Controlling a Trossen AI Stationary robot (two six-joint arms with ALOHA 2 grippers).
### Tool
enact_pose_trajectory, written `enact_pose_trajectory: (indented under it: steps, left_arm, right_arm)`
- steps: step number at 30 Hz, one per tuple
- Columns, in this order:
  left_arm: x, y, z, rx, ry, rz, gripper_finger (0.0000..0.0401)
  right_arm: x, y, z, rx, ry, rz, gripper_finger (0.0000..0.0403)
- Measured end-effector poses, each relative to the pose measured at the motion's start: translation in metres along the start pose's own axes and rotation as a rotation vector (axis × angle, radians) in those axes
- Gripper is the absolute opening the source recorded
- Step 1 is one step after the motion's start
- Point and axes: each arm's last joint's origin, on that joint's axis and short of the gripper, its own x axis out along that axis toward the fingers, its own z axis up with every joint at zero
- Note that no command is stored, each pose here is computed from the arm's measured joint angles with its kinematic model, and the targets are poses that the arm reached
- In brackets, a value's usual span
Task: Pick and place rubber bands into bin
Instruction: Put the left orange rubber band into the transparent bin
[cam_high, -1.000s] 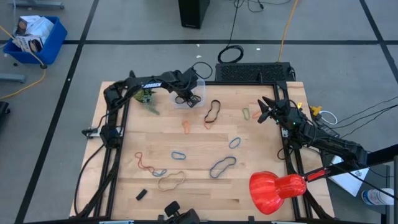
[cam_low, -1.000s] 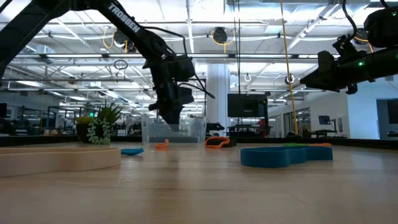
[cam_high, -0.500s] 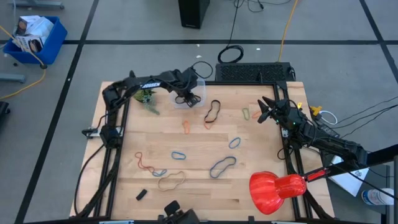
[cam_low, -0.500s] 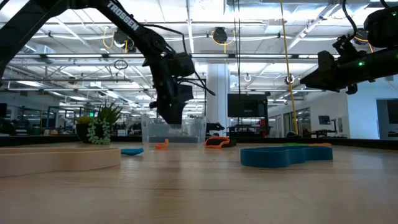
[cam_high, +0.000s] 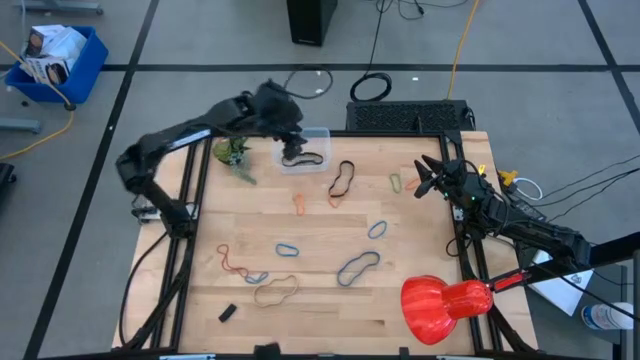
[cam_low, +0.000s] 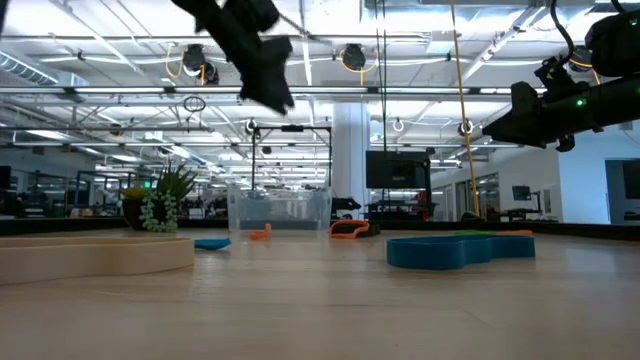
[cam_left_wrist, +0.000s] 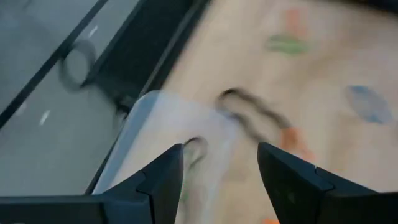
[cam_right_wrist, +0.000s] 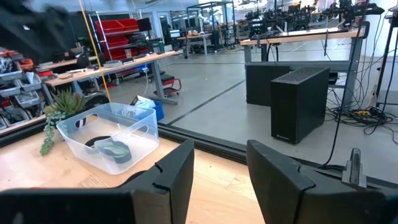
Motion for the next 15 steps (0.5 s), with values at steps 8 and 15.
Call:
enact_pose_trajectory:
  steps: [8,15]
  left_arm:
    - [-0.066,-0.025,0.008,0.139,-0.174,-0.116,0.0214]
    - [-0.058,-0.041,-0.004,0.274,-0.038,-0.180,0.0214]
  right_arm:
    - [0.000,0.000,0.000,0.000,0.000,0.000,0.0141]
    - [0.000,0.000,0.000,0.000,0.000,0.000,0.0141]
